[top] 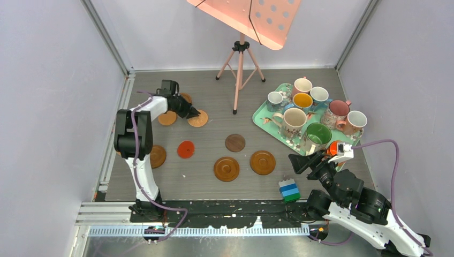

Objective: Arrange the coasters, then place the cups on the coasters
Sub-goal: Move the coaster to the center of the board.

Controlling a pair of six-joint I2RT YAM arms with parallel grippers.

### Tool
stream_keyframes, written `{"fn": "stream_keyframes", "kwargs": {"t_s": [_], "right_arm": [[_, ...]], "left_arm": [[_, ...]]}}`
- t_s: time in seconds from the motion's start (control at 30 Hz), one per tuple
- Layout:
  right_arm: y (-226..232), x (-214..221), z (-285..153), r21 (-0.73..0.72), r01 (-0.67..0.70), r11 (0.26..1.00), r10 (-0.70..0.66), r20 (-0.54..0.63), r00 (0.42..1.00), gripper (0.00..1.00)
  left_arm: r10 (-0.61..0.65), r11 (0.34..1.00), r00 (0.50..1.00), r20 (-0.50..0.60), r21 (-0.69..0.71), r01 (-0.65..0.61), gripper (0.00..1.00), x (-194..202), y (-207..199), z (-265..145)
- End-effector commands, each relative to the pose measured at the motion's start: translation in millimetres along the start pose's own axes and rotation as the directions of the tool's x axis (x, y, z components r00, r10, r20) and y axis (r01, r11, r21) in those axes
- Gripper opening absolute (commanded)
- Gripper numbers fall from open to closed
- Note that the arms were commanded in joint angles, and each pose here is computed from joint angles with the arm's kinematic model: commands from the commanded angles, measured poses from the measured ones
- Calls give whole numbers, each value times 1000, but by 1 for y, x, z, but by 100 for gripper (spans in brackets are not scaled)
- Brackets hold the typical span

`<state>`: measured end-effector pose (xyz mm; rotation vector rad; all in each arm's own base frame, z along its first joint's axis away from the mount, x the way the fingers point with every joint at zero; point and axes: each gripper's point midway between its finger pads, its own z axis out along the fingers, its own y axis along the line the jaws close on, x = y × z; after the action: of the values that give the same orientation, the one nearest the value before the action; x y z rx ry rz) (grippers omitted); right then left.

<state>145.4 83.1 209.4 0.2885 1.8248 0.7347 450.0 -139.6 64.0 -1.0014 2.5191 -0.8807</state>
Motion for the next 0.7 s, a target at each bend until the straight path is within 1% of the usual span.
{"fn": "stream_keyframes", "kwargs": {"t_s": [0.0, 0.23, 0.4, 0.67], "right_arm": [[2, -26, -12, -51, -63, 997, 68, 97, 993, 90], [-2, -28, -13, -37, -61, 997, 64, 109, 992, 90], [-3, -28, -13, -33, -60, 998, 63, 112, 992, 90], [-4, -28, -14, -30, -65, 997, 68, 116, 991, 90]], "left_arm": [[-13, 1000, 999, 29, 4, 12, 15, -11, -7, 11], [-16, 994, 999, 40, -111, 21, 12, -14, 14, 12], [17, 977, 998, 60, -213, -4, 12, -22, 27, 6], [6, 965, 999, 44, -262, 5, 11, -22, 42, 10]]}}
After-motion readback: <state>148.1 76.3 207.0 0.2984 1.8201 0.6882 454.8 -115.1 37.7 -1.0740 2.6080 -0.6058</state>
